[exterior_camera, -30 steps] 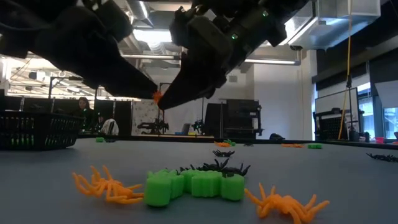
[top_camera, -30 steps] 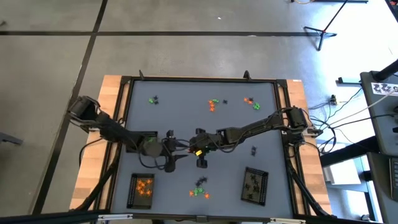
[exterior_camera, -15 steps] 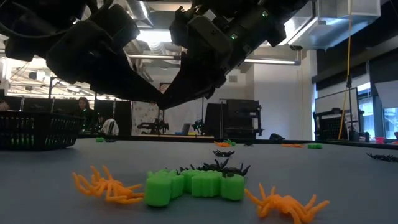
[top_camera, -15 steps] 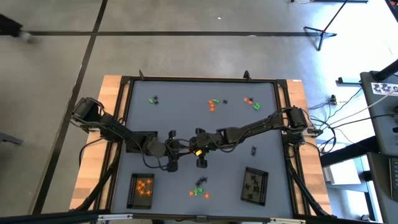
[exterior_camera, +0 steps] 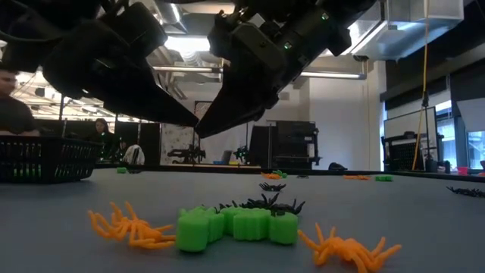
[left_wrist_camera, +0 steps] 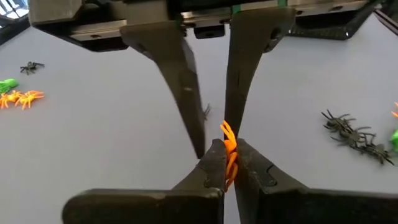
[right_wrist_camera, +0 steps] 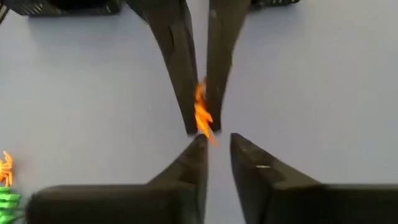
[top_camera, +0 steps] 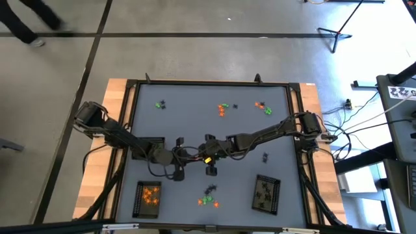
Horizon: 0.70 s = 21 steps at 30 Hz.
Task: Sort Halloween decoration
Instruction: Put the orange spider toy into the bottom left black bin
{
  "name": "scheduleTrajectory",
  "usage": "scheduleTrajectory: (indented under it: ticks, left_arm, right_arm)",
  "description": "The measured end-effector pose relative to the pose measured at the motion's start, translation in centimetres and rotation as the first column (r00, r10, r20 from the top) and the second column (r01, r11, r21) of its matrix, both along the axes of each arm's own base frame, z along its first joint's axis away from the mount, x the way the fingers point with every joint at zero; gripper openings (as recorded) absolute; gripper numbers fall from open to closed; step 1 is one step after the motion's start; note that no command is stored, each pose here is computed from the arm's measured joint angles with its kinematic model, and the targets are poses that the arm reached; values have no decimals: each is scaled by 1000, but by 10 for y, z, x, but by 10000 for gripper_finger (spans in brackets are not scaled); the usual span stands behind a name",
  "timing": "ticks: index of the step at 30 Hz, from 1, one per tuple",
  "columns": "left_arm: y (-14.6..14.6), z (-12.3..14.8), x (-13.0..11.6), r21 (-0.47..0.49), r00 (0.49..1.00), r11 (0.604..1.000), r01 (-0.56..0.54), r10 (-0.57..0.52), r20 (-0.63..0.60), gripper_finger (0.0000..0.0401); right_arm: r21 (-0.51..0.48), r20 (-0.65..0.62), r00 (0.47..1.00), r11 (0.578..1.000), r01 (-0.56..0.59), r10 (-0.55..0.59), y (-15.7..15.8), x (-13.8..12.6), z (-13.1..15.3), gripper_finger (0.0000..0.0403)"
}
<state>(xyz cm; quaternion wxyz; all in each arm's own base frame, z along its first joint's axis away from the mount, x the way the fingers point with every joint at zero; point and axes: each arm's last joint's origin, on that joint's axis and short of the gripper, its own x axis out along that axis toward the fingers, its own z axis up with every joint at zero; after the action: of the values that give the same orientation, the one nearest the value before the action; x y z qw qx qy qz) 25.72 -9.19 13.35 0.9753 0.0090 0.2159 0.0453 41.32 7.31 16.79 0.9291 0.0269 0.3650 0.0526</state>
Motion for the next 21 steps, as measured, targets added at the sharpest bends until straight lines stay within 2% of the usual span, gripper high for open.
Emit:
scheduleTrajectory:
  ticks: [5, 10, 16, 21]
  left_arm:
    - [-7, 16, -15, 1, 998, 999, 33, -33, -55, 1]
    - [-20, 51, -38, -32, 971, 999, 20, -27, -236, 1]
    - [-45, 85, -62, -128, 859, 989, -76, 0, -512, 0]
    - [-80, 89, -80, -269, 788, 949, -162, -39, -614, 0]
  right_arm:
    - [62, -69, 997, 997, 44, -40, 0, -4, -4, 134]
    - [107, -163, 983, 989, 103, -85, 6, -11, -9, 153]
    - [63, -162, 985, 995, 71, -60, 35, -19, -10, 143]
    - [42, -152, 987, 998, 54, -47, 69, -30, -10, 132]
